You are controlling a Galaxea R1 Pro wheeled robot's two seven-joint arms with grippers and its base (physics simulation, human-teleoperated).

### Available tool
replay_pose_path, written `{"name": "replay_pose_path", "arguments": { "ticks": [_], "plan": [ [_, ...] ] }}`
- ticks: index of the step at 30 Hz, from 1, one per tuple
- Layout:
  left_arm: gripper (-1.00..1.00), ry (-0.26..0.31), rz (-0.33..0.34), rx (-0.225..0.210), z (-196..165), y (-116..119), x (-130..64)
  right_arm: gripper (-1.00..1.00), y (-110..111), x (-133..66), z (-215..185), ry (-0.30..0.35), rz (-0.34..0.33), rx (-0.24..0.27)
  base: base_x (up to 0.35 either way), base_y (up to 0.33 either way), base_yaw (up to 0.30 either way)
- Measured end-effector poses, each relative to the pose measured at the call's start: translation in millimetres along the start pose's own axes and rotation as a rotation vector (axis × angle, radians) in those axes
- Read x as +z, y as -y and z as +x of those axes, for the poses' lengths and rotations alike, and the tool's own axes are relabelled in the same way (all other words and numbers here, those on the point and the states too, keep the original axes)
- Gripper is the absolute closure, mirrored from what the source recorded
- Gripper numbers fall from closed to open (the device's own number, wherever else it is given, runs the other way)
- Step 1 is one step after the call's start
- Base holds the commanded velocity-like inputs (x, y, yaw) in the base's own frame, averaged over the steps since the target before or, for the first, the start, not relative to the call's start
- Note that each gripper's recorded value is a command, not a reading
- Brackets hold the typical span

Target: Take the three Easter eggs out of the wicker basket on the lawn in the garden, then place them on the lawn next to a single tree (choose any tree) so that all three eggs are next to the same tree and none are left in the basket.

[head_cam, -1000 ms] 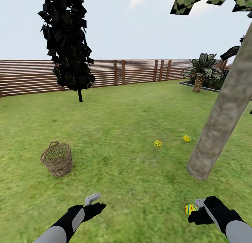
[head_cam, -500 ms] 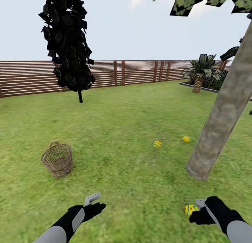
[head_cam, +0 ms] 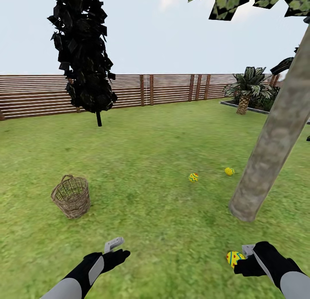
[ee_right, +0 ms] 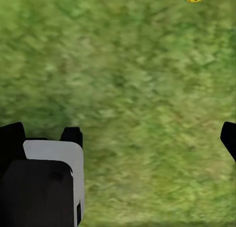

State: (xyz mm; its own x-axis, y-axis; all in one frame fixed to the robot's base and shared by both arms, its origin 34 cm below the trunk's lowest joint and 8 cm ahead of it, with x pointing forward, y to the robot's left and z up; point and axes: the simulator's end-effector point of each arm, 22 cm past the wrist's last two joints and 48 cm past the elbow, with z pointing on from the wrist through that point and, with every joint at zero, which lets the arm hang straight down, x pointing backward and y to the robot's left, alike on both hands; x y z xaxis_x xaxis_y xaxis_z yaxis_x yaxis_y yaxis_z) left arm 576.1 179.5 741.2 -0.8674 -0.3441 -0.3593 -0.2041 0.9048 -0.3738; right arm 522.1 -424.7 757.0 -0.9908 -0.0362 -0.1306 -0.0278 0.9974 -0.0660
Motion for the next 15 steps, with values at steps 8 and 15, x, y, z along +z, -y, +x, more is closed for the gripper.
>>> {"name": "replay_pose_path", "arguments": {
  "ticks": [8, 15],
  "plan": [
    [-1.0, 0.001, 0.001, -0.003, -0.2, 0.5, 0.1, -1.0, 0.1, 0.0, 0.0, 0.0, 0.001, 0.0, 0.0, 0.0, 0.0],
    [-1.0, 0.004, 0.002, -0.011, -2.0, 0.0, -0.3, -1.0, 0.3, 0.0, -0.1, 0.0, 0.001, 0.0, -0.007, 0.0, 0.0]
  ]
}}
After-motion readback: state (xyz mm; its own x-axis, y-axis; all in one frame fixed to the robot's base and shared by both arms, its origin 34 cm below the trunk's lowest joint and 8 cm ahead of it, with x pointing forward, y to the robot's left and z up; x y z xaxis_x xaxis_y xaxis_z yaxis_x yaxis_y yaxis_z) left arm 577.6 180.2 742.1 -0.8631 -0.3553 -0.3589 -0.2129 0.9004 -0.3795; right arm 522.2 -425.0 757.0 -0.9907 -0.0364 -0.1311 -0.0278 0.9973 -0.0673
